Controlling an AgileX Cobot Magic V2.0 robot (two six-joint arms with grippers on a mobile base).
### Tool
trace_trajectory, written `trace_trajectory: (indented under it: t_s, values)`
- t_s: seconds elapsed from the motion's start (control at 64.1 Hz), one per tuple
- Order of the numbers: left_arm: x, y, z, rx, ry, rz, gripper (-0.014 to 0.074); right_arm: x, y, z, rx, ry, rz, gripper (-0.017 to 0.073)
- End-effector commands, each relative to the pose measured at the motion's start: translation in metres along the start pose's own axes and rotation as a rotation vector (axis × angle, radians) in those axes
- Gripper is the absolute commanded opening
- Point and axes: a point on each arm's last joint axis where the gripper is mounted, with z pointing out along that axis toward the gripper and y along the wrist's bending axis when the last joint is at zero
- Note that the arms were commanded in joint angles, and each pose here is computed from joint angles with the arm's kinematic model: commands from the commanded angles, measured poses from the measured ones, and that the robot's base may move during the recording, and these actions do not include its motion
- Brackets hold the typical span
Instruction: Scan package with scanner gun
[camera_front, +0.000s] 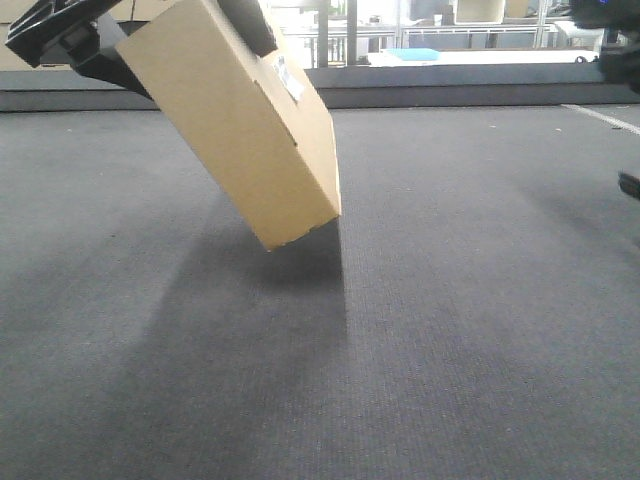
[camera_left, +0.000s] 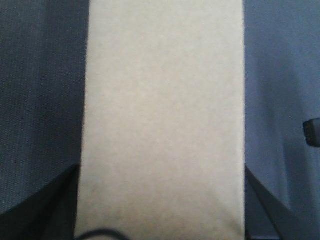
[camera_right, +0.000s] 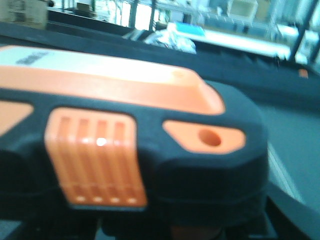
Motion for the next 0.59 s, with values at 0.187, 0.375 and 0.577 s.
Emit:
trace_trajectory:
  t_s: [0.187, 0.375, 0.577]
  values:
    - [-0.002, -0.004, -0.002, 0.022, -0.025, 0.01, -0.0111, -0.017, 0.003, 0.002, 0.047, -0.071, -0.125, -0.0168]
    - [-0.002, -0.004, -0.002, 0.022, -0.025, 0.01, -0.0111, -0.018, 0.003, 0.002, 0.043, -0.073, -0.057, -0.0168]
    - [-0.002, -0.004, -0.002, 0.022, -0.025, 0.01, -0.0111, -0.017, -0.01, 0.002, 0.046, -0.127, 0.206, -0.0169]
